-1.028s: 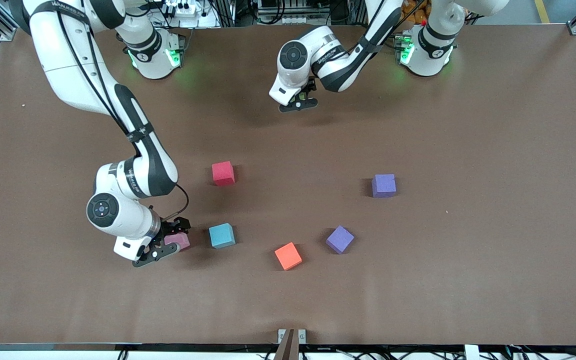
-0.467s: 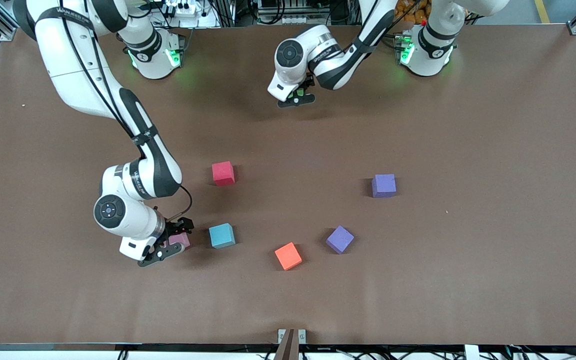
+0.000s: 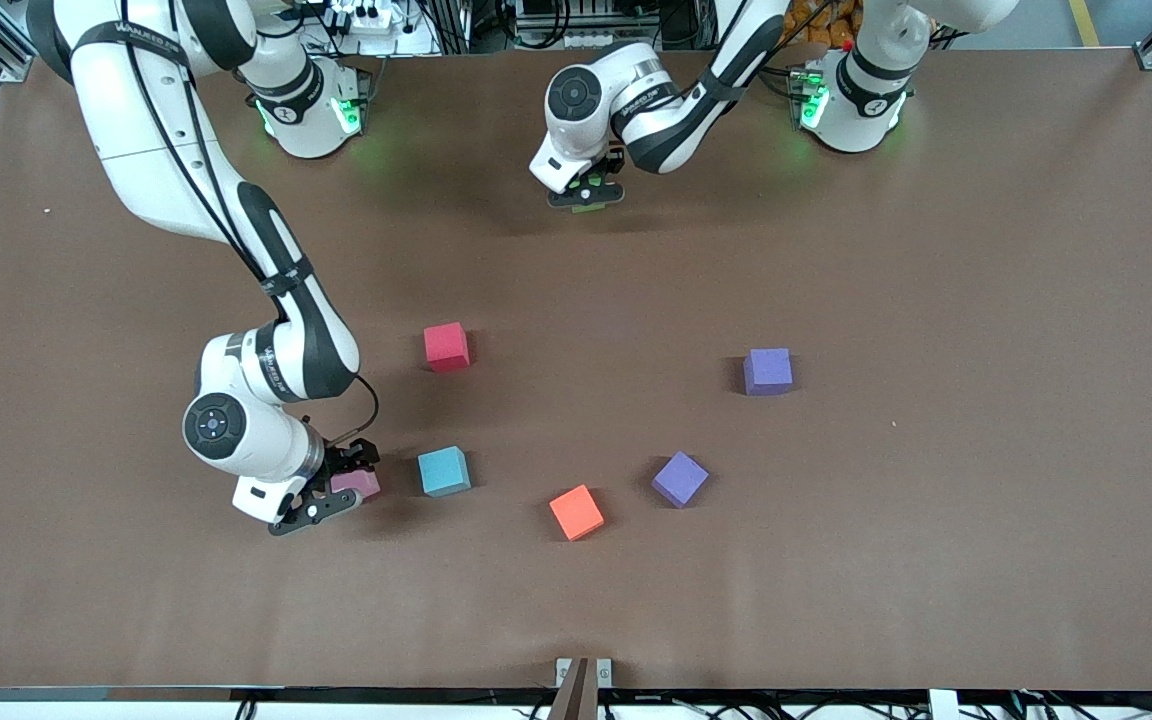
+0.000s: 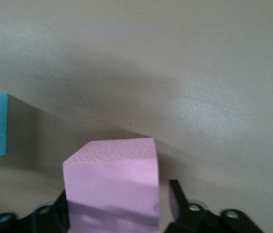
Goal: Arrange blocks into number 1
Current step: 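Close the right gripper on pink while the left gripper closes on green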
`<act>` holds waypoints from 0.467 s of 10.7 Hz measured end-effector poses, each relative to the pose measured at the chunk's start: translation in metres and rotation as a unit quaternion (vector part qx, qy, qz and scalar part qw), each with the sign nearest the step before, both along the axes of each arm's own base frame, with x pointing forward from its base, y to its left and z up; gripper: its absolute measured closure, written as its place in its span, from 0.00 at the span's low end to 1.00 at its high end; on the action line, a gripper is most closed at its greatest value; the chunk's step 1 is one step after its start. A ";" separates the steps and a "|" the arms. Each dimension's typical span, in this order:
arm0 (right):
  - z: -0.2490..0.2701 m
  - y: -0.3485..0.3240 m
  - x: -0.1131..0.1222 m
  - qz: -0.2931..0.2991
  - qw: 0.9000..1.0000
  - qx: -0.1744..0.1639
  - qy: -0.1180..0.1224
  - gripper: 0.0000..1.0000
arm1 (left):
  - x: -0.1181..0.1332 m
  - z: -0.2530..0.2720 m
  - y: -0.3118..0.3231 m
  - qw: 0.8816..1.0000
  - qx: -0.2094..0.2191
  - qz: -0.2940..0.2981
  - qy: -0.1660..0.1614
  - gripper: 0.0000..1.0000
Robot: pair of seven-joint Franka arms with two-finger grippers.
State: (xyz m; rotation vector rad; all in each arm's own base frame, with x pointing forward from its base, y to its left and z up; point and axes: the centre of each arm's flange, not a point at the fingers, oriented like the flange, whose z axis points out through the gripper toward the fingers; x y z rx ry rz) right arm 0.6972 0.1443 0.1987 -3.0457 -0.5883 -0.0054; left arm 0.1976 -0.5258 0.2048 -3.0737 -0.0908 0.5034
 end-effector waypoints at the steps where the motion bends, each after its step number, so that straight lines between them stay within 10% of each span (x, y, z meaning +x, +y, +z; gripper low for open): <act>1: -0.003 0.000 0.000 -0.001 1.000 0.001 0.002 0.29 | 0.000 0.000 0.000 1.000 -0.003 -0.010 -0.002 0.41; 5: -0.004 0.000 0.000 -0.007 1.000 0.004 0.002 0.41 | 0.006 0.001 0.000 0.999 -0.016 -0.050 -0.014 0.41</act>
